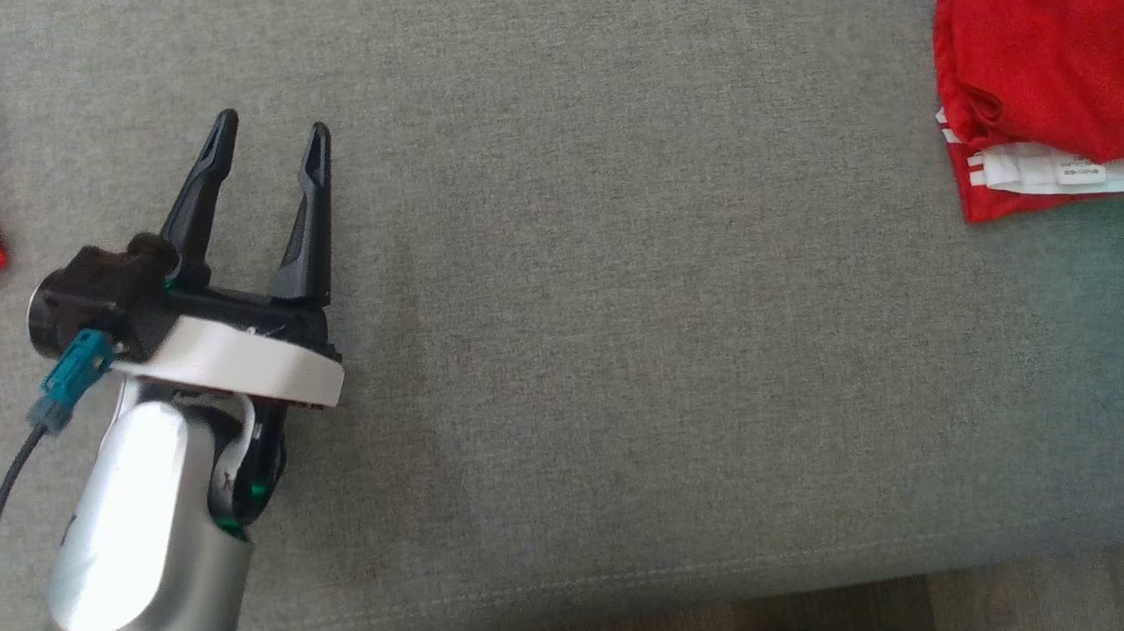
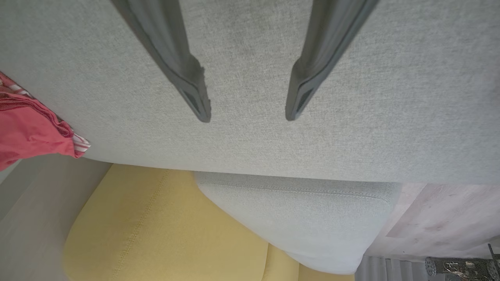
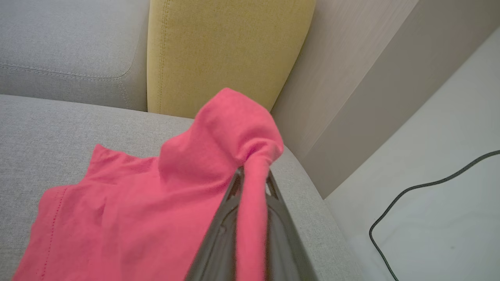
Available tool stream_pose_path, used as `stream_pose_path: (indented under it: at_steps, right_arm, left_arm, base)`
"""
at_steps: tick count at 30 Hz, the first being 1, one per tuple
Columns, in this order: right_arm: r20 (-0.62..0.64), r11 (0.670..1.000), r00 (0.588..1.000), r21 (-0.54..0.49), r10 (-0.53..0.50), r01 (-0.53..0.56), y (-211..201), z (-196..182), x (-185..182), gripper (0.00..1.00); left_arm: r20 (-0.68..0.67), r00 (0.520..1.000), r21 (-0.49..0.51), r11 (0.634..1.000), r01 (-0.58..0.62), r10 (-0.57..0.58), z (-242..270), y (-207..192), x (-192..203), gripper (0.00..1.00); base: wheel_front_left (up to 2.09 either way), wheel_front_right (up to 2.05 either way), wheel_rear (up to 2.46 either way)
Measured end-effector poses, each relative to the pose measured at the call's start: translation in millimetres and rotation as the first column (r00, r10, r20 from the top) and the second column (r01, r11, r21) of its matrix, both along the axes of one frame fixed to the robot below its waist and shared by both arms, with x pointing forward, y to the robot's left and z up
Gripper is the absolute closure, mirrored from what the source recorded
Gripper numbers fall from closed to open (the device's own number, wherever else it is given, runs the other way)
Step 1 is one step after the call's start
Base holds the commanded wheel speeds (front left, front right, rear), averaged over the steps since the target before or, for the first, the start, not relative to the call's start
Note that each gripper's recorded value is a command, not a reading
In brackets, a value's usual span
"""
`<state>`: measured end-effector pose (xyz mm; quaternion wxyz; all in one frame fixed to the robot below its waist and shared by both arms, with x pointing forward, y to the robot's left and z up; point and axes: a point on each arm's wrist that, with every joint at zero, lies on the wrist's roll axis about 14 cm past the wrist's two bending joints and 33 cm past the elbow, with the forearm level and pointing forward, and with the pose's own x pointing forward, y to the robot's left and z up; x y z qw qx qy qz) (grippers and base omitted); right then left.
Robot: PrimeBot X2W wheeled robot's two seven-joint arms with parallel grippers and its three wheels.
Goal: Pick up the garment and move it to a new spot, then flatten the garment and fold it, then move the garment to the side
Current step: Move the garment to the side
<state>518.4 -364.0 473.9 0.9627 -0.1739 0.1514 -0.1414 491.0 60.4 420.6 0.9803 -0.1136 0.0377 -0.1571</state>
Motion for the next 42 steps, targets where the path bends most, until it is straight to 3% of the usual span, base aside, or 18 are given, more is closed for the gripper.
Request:
stream_pose_path:
  at_steps: [4, 6, 7, 18, 26, 33, 42]
  right_arm:
    - [0.006, 1.000, 1.000, 0.000, 0.005, -0.005, 2.4, 0.8, 2.6, 0.96]
    - [0.013, 1.000, 1.000, 0.003, 0.006, -0.006, 3.4, 2.1, 3.2, 0.36]
    - [0.015, 1.000, 1.000, 0.007, 0.009, -0.009, 4.8, 2.3, 3.7, 0.00]
    - [0.173, 0.987, 0.971, -0.019, 0.163, -0.162, 52.3, 54.0, 13.9, 0.00]
    - [0.312, 0.913, 0.873, 0.037, 0.375, -0.406, 148.7, 75.8, -10.9, 0.00]
    - [0.480, 0.864, 0.802, 0.158, 0.356, -0.478, 189.7, 91.5, -48.9, 0.00]
    - [0.447, 0.860, 0.828, 0.209, 0.339, -0.465, 198.7, 56.4, -103.6, 0.00]
  left_arm:
    - [-0.005, 1.000, 0.002, 1.000, -0.006, 0.006, -2.2, 2.3, 0.3, 0.00]
    - [-0.004, 1.000, 0.003, 1.000, -0.007, 0.007, -1.7, 2.8, 0.4, 0.00]
    - [-0.003, 1.000, 0.003, 1.000, -0.008, 0.008, -1.5, 3.1, 0.3, 0.00]
    - [0.050, 0.998, -0.017, 0.999, -0.039, 0.040, 32.0, 10.8, -6.0, 0.00]
    - [0.113, 0.985, -0.034, 0.991, -0.129, 0.132, 71.9, 36.6, -29.1, 0.00]
    - [0.123, 0.969, -0.056, 0.976, -0.210, 0.215, 88.5, 63.0, -62.7, 0.00]
    - [0.130, 0.959, -0.027, 0.968, -0.251, 0.252, 91.1, 80.3, -102.4, 0.00]
  base:
    - [0.00, 0.00, 0.00]
    - [0.00, 0.00, 0.00]
    - [0.00, 0.00, 0.00]
    - [0.00, 0.00, 0.00]
    - [0.00, 0.00, 0.00]
    - [0.00, 0.00, 0.00]
    - [0.00, 0.00, 0.00]
